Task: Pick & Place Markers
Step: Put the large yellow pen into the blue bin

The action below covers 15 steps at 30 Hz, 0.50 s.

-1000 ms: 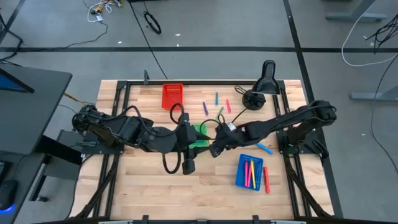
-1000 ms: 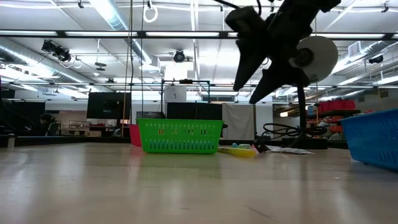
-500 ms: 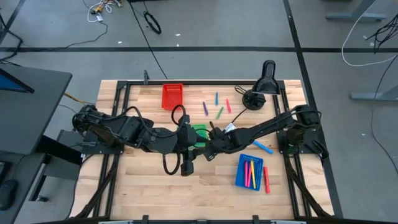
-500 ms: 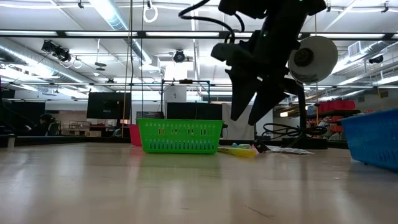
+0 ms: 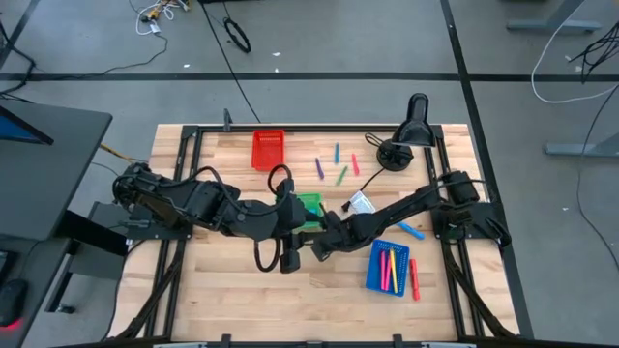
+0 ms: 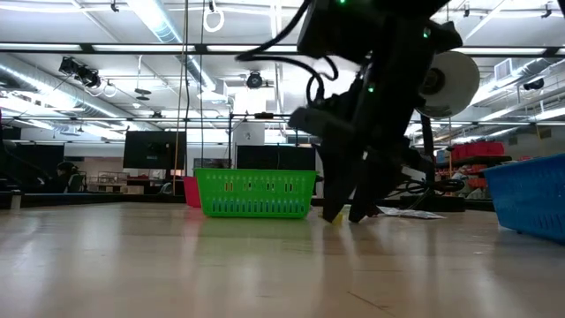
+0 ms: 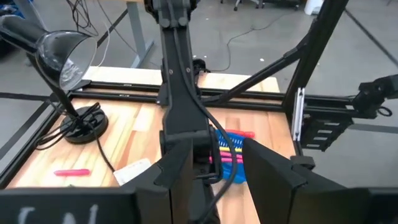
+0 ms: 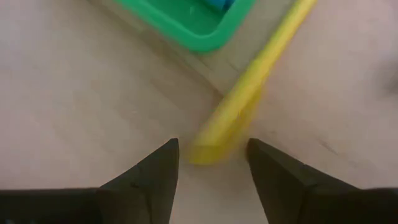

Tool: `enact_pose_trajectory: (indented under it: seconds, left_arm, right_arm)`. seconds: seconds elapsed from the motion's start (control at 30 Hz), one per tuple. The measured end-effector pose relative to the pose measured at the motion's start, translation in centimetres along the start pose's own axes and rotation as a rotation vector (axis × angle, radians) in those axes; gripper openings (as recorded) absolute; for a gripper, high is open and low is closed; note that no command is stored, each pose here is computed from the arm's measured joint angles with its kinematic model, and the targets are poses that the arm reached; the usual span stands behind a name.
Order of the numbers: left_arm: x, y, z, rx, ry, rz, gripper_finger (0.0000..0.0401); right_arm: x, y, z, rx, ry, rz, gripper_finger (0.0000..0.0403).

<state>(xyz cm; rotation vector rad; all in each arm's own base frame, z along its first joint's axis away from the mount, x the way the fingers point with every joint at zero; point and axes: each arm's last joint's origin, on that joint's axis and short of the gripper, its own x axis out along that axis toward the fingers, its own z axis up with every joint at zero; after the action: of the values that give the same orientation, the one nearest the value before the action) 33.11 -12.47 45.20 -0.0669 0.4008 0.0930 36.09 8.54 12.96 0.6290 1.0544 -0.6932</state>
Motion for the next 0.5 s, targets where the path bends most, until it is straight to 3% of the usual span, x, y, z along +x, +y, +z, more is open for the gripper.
enact_pose_trajectory:
  seconds: [0.2,0.5]
  left_arm:
    - [0.0,-0.2,-0.1,-0.004,0.017,-0.060,0.0145]
    - [0.0,-0.3,-0.1,-0.004,0.026,-0.082,0.0145]
  right_arm:
    - [0.7,-0.1,-0.2,0.001,0.005,-0.025,0.0199]
    - [-1.2,0.7,1.4,0.102,-0.036,0.026,0.0199]
